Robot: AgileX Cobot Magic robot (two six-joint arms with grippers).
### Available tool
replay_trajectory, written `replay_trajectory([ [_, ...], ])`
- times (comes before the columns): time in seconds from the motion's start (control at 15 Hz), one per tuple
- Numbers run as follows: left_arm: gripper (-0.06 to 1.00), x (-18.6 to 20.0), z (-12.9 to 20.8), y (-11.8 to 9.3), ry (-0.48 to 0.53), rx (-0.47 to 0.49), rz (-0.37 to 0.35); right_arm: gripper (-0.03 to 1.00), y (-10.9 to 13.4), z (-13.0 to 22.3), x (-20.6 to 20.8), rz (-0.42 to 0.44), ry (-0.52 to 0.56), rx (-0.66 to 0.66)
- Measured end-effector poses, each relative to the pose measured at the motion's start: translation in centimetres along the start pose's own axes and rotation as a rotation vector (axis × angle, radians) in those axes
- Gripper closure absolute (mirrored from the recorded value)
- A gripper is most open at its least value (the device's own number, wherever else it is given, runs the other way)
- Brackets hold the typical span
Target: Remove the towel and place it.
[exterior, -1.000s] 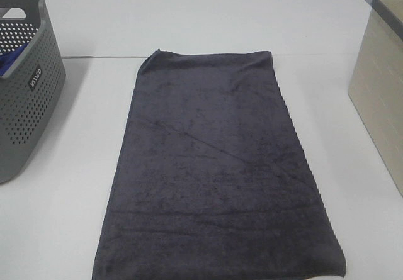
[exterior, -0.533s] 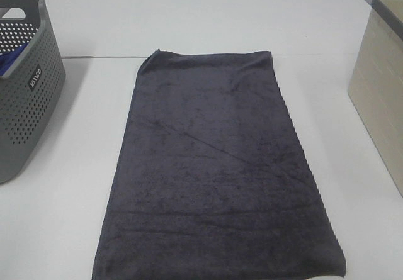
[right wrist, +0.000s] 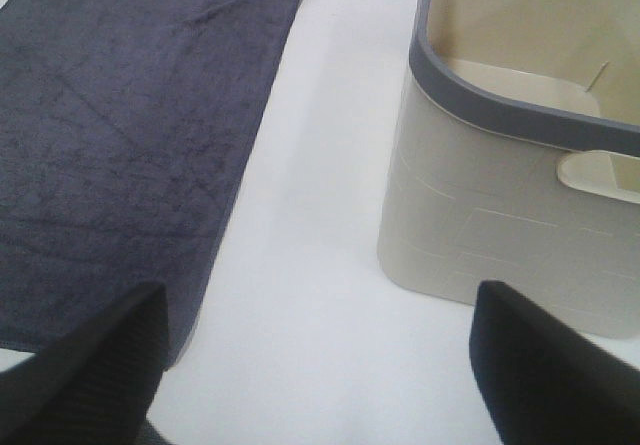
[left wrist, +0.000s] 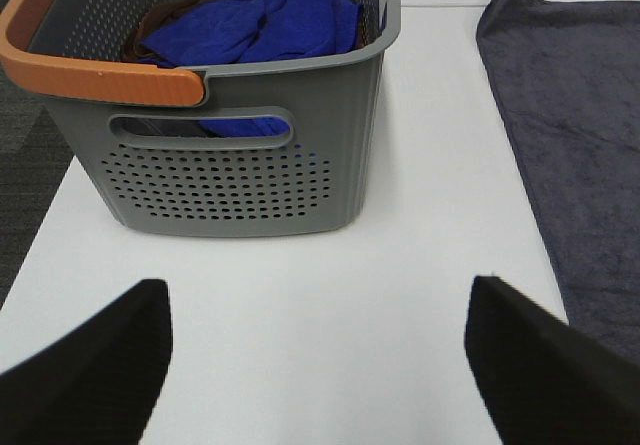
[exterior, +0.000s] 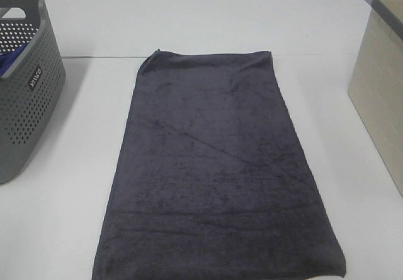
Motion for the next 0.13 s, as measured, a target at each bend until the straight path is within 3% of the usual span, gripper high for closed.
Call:
replay_trajectory([
  [0.13,0.19,0.00,0.00,0.00,0.000,0.000,0.000,0.17,0.00,0.00,0.00,0.000,0.000,0.000],
])
Point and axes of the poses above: a point on each arm's last joint axis where the gripper is mounted, x pointing back along that axis away from the gripper, y along the wrist's bending axis when the last joint is at zero, z = x × y, the point moved 5 cm from there along -x, pointing out along that axis toward the gripper, and after that the axes turned 8 degrees about x, right-handed, at the moved point
